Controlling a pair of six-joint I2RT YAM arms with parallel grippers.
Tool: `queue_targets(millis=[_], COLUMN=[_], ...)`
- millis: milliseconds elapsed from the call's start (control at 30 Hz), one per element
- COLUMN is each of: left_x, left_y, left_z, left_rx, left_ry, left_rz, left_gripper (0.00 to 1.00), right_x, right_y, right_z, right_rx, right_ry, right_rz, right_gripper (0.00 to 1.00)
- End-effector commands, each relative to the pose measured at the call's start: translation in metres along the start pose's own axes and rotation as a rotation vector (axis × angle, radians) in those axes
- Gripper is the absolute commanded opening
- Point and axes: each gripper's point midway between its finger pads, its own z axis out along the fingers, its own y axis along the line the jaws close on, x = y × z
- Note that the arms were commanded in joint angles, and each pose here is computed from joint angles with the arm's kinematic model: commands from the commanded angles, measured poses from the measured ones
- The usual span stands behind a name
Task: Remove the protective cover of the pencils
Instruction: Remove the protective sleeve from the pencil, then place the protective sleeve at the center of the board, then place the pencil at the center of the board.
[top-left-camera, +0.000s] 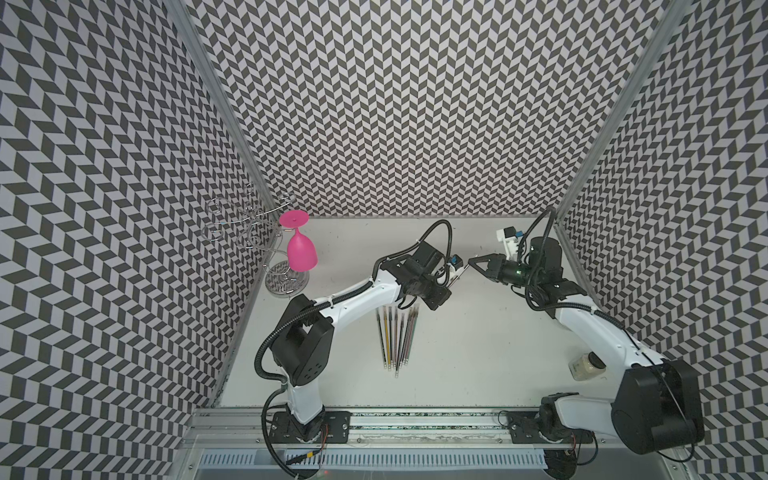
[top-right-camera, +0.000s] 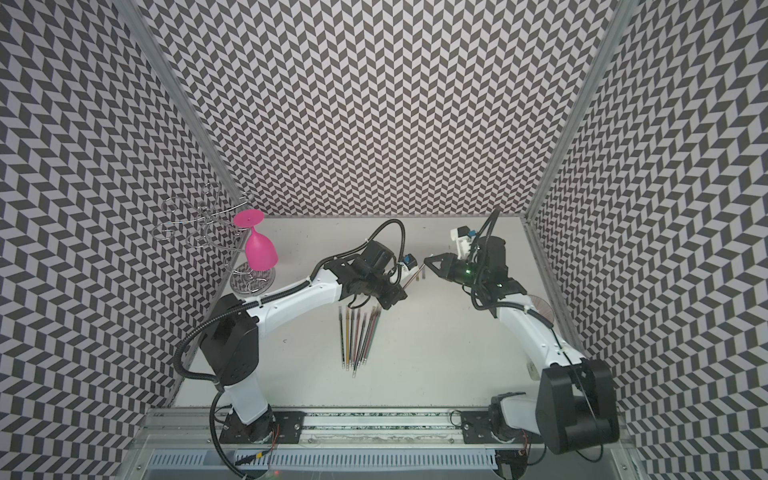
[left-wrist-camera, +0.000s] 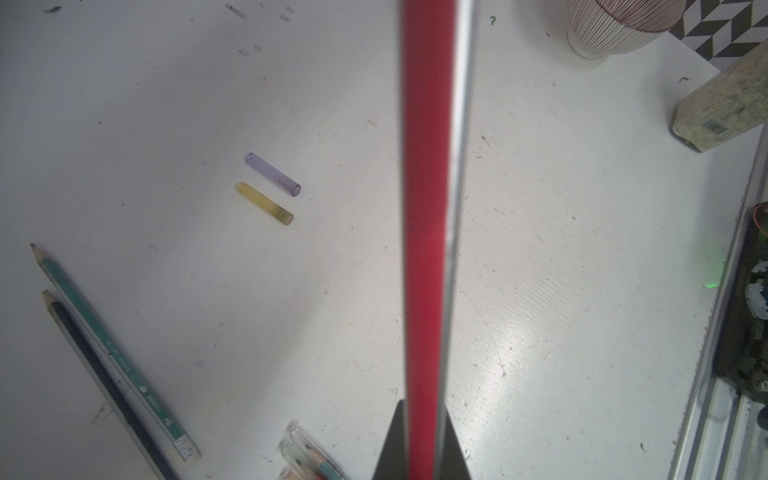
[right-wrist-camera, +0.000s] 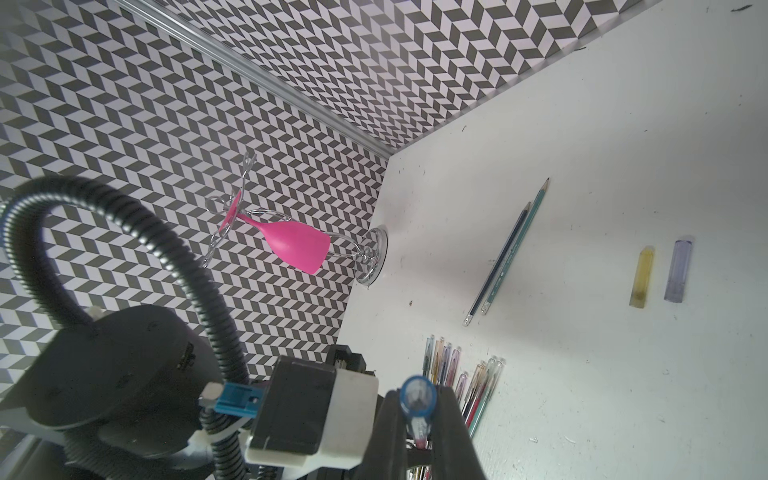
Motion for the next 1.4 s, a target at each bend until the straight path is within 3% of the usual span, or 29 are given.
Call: queue_targets(millis=[0,300,433,633,767,833,967,1100,1367], left_x=[0.026,0.03,0.028,0.014,0.023,0.037,0.071,0.092,0.101], left_y=[-0.003,-0.004,0.0,0.057,0.11,0.134,0.17,0.177,0.182], left_z=[0.004,0.008,0.008,-0.009,-0.017,-0.015,-0.003,0.012,0.018], left_rx=[0.015,0.026,0.034,0.036,-0.021,-0.062,-0.142,-0.164,-0.189], left_ry=[0.106,0.123,0.105,-0.013,-0.042,-0.015,0.085,0.165,0.203], left_rz=[-0.009,-0.01,-0.034,-0.218,-0.338,-0.393,-0.471,-0.488,-0.492], left_gripper=[0.0,0.0,0.0,0.0,0.05,0.09,0.07,0.06,0.09], right_x=[-0.057,-0.086,-0.096,-0.069,-0.044,-0.037,-0.026,-0.009,0.012], right_y=[-0.002,0.0,-0.011,-0.076,-0.11,-0.12,-0.136,-0.147,-0.162], right_z=[-0.016,-0.024,-0.023,-0.006,0.008,0.016,0.031,0.049,0.069], right_rx=[0.048,0.026,0.095,0.276,0.318,0.329,0.363,0.396,0.439], right_ry=[-0.189,-0.248,-0.271,-0.179,-0.105,-0.081,-0.022,0.055,0.131], right_rz=[-0.075,-0.054,-0.055,-0.038,-0.004,0.006,0.01,-0.004,-0.01], right_gripper=[0.0,0.0,0.0,0.0,0.0,0.0,0.0,0.0,0.02])
